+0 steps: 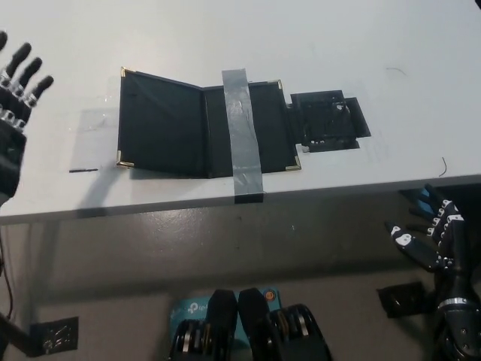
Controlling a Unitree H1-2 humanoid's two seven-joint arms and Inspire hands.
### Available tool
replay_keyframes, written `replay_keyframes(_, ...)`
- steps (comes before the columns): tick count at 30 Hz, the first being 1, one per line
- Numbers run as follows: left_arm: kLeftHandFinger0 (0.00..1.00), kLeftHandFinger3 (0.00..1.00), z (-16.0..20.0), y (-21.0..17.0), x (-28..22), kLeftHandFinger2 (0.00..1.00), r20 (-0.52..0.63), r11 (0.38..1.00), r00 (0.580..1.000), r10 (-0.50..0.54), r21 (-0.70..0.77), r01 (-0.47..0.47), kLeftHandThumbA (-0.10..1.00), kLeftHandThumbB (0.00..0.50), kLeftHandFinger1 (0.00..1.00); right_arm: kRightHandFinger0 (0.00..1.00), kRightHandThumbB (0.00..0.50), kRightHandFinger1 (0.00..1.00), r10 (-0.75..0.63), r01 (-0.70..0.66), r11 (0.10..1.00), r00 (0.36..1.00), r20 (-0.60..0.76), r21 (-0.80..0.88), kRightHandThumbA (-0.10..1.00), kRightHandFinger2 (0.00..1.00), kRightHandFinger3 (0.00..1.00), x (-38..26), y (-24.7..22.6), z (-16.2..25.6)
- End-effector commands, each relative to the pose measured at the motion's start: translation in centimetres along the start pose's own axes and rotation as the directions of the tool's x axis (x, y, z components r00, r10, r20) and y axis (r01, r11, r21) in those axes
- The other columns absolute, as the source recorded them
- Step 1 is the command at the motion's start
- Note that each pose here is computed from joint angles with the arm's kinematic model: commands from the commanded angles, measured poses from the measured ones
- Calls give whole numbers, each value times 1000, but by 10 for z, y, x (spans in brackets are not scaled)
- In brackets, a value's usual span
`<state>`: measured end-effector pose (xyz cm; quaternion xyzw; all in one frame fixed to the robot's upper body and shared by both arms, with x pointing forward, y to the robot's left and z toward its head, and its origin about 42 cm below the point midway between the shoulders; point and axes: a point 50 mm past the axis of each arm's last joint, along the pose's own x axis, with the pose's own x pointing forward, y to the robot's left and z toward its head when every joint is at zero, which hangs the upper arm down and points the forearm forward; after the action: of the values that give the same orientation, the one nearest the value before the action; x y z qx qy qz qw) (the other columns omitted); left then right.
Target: The robot uses its left hand to push the cover of the diary kept in the middle of the desk towards the right to close it
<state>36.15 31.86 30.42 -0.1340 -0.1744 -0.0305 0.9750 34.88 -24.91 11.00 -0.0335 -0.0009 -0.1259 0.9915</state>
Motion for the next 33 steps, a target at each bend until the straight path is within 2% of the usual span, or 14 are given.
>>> replay_keyframes(1,1000,1000,-24,9,19,1000,-100,983,991,90,-152,-105,1000,229,1000,501,85,690,-14,13,1000,997,78,9,874,810,859,8,-1,18)
replay_keyframes(3,1000,1000,-32,12,25,1000,-120,974,986,113,-181,-134,1000,225,1000,502,93,693,-14,14,1000,997,80,11,879,811,862,8,-1,19)
replay_keyframes(4,1000,1000,-47,16,30,1000,-151,964,980,129,-214,-160,1000,196,1000,507,89,695,-16,15,1000,997,76,14,878,815,866,8,-1,18)
replay_keyframes(8,1000,1000,-67,18,37,1000,-204,948,964,169,-235,-216,1000,218,1000,520,86,702,-19,17,999,998,64,35,857,815,865,8,-1,18)
replay_keyframes(9,1000,1000,-81,17,39,1000,-239,941,952,189,-233,-245,1000,217,1000,514,96,704,-15,13,1000,997,70,26,881,817,870,8,0,20)
replay_keyframes(10,1000,1000,-86,17,40,1000,-250,941,949,191,-229,-250,1000,215,1000,515,95,704,-15,13,999,997,71,29,880,817,868,8,0,20)
replay_keyframes(11,1000,1000,-91,15,39,1000,-266,942,945,191,-222,-253,1000,234,1000,520,91,705,-12,11,1000,997,74,24,878,817,865,8,-1,20)
replay_keyframes(15,1000,1000,-108,7,39,1000,-298,939,935,194,-219,-265,1000,231,1000,532,100,711,-13,12,1000,997,74,16,881,817,865,8,-2,21)
replay_keyframes(19,1000,1000,-117,-3,38,1000,-319,941,926,202,-197,-273,1000,242,1000,529,80,710,-8,7,1000,997,76,12,882,824,871,8,-1,23)
replay_keyframes(23,1000,1000,-130,-19,38,1000,-354,952,919,175,-177,-250,1000,205,1000,536,84,712,-1,1,1000,997,81,8,881,822,871,10,0,24)
replay_keyframes(28,1000,1000,-149,-24,30,1000,-402,951,895,191,-150,-270,1000,227,1000,525,84,703,7,-8,1000,996,92,5,881,813,867,12,3,25)
replay_keyframes(33,1000,1000,-170,-21,16,1000,-456,946,863,219,-117,-302,1000,204,1000,522,72,698,5,-4,1000,996,93,-8,876,800,857,12,1,27)
